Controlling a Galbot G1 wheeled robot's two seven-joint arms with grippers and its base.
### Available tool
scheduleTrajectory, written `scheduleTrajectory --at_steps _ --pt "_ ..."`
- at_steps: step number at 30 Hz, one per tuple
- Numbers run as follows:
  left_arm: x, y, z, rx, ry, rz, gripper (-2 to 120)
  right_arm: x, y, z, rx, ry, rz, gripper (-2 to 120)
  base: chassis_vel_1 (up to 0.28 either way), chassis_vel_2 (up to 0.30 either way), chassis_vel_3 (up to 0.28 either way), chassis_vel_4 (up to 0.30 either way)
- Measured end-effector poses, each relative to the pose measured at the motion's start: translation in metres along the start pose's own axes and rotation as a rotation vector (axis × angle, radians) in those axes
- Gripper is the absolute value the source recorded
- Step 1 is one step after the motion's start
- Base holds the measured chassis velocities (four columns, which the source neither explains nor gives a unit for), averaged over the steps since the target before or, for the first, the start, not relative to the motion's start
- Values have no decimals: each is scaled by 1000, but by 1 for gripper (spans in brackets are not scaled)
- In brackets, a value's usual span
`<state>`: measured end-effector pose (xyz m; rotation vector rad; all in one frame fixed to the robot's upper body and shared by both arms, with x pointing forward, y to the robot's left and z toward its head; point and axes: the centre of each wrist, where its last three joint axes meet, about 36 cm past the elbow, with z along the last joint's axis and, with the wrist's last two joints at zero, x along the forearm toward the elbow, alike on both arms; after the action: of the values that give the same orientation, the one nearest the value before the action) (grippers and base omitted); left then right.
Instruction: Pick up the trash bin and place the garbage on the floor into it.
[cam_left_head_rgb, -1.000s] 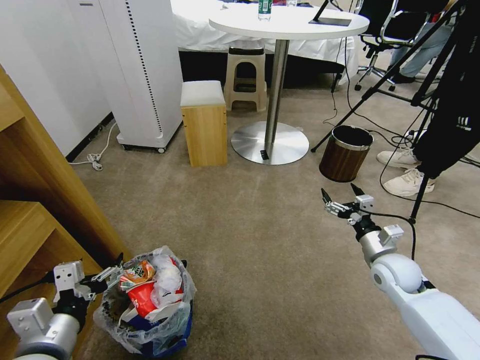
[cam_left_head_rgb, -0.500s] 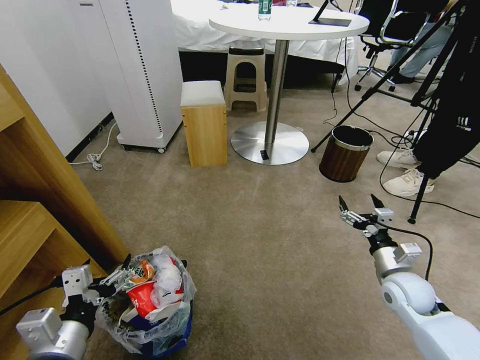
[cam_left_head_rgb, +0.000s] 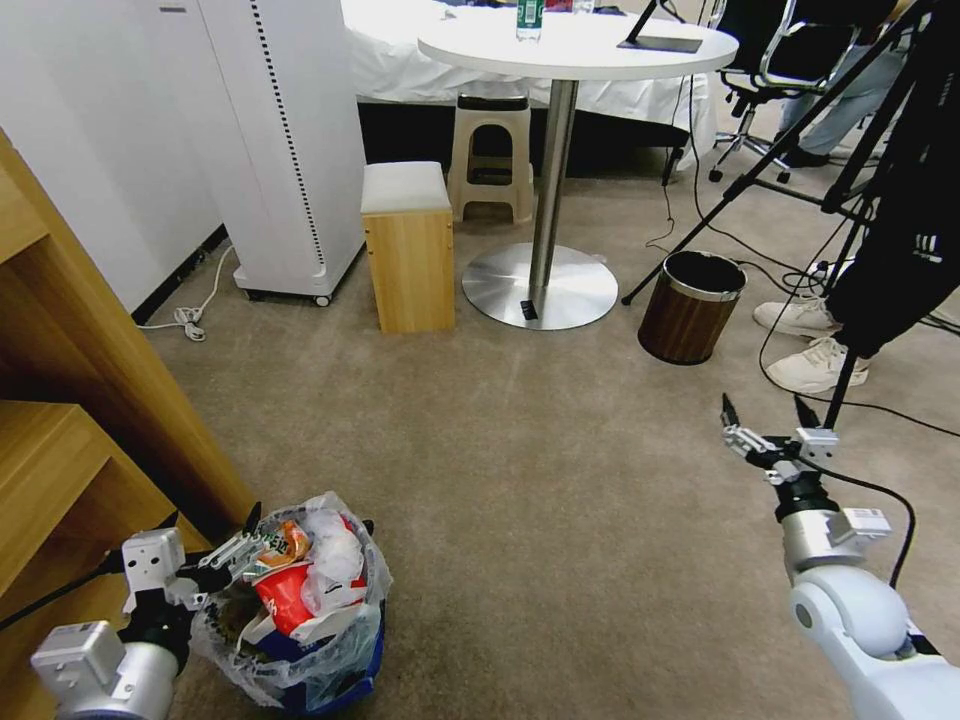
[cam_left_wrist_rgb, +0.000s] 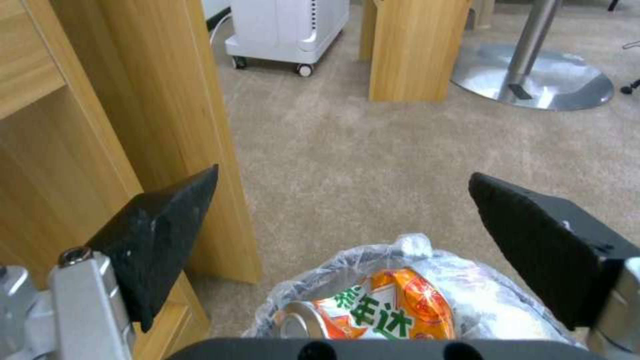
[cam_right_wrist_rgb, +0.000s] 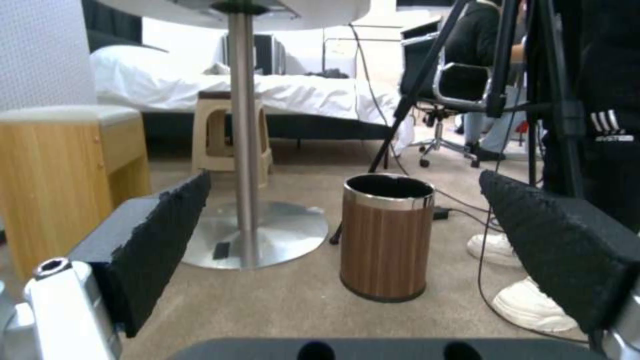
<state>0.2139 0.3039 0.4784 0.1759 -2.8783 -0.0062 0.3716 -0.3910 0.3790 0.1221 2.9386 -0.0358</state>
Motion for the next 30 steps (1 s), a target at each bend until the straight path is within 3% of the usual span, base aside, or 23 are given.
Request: scheduleTrajectory --at_steps 12,23,30 --pt "-6 -1 9 -39 9 14 99 4 23 -9 -58 -47 37 100 0 0 0 0" --pt "-9 2 14 -52 16 20 99 2 62 47 -128 44 41 100 0 0 0 0" --pt "-7 3 14 -52 17 17 99 -2 83 61 -165 64 36 100 0 0 0 0"
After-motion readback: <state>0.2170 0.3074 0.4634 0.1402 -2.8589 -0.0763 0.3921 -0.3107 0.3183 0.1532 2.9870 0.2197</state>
